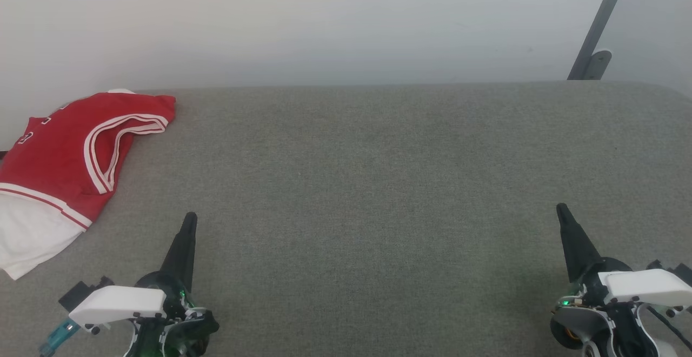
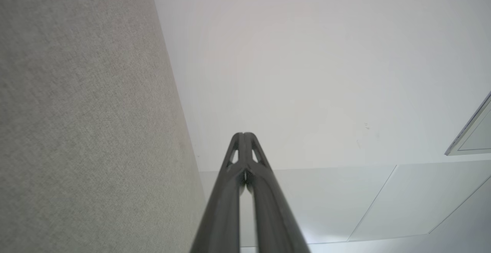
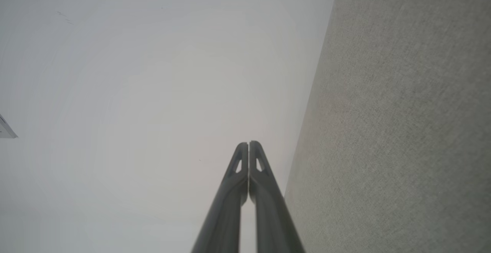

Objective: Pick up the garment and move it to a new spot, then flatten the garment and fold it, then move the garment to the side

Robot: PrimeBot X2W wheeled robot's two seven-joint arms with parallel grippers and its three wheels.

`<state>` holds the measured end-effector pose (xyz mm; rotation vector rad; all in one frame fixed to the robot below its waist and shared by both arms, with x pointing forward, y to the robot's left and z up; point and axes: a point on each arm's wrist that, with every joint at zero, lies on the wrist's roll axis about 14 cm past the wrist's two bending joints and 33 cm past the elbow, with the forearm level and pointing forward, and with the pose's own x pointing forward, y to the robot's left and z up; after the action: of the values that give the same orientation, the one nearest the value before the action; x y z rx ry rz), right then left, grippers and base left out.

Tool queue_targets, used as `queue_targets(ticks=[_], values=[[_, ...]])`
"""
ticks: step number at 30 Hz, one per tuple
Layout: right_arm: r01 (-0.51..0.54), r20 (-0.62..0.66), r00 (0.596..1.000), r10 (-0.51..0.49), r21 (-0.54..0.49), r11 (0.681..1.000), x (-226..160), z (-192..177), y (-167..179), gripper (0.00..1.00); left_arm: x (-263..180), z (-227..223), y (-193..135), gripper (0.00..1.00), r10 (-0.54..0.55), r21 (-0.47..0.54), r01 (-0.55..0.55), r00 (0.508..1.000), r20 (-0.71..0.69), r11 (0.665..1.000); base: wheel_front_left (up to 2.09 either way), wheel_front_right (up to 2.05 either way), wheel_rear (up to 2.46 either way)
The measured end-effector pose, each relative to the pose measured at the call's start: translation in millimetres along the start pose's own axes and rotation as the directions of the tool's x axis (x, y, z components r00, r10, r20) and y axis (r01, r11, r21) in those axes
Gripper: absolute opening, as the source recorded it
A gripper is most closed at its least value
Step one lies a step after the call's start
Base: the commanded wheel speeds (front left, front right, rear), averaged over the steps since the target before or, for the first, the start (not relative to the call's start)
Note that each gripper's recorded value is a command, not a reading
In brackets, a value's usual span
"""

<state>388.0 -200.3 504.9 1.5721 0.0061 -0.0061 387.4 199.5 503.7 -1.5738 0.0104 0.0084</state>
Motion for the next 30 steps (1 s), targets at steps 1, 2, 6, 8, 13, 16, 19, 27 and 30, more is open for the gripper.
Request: queue_targets(ticks=[1, 2, 6, 8, 13, 16, 19, 27, 30], values=[[0.000, 0.000, 1.000, 0.000, 0.000, 1.000, 0, 0, 0, 0.00, 0, 0, 0, 0.00, 0.000, 0.000, 0.000, 1.000, 0.000, 1.000, 0.00, 0.00, 0.00], [0.000, 0.000, 1.000, 0.000, 0.000, 1.000, 0, 0, 0, 0.00, 0, 0, 0, 0.00, 0.000, 0.000, 0.000, 1.000, 0.000, 1.000, 0.00, 0.00, 0.00], [0.000, 0.000, 1.000, 0.000, 0.000, 1.000, 0, 0, 0, 0.00, 0, 0, 0, 0.00, 0.000, 0.000, 0.000, 1.000, 0.000, 1.000, 0.00, 0.00, 0.00], [0.000, 0.000, 1.000, 0.000, 0.000, 1.000, 0, 0, 0, 0.00, 0, 0, 0, 0.00, 0.000, 0.000, 0.000, 1.000, 0.000, 1.000, 0.00, 0.00, 0.00], [0.000, 0.000, 1.000, 0.000, 0.000, 1.000, 0, 0, 0, 0.00, 0, 0, 0, 0.00, 0.000, 0.000, 0.000, 1.000, 0.000, 1.000, 0.00, 0.00, 0.00], [0.000, 0.000, 1.000, 0.000, 0.000, 1.000, 0, 0, 0, 0.00, 0, 0, 0, 0.00, 0.000, 0.000, 0.000, 1.000, 0.000, 1.000, 0.00, 0.00, 0.00], [0.011, 0.000, 1.000, -0.011, 0.001, 1.000, -1, 0, -4, 1.00, -1, 0, 4, 1.00, 0.011, -0.001, -0.011, 1.000, 0.000, 1.000, 0.00, 0.00, 0.00], [0.091, 0.000, 0.996, -0.091, 0.007, 0.996, -14, -4, -31, 1.00, -14, -2, 29, 1.00, 0.089, -0.011, -0.089, 0.996, 0.003, 0.996, 0.00, 0.00, 0.00], [0.086, 0.002, 0.996, -0.086, -0.001, 0.996, -13, -5, -29, 1.00, -13, -1, 25, 1.00, 0.078, -0.009, -0.078, 0.997, 0.009, 0.997, 0.00, 0.00, 0.00]])
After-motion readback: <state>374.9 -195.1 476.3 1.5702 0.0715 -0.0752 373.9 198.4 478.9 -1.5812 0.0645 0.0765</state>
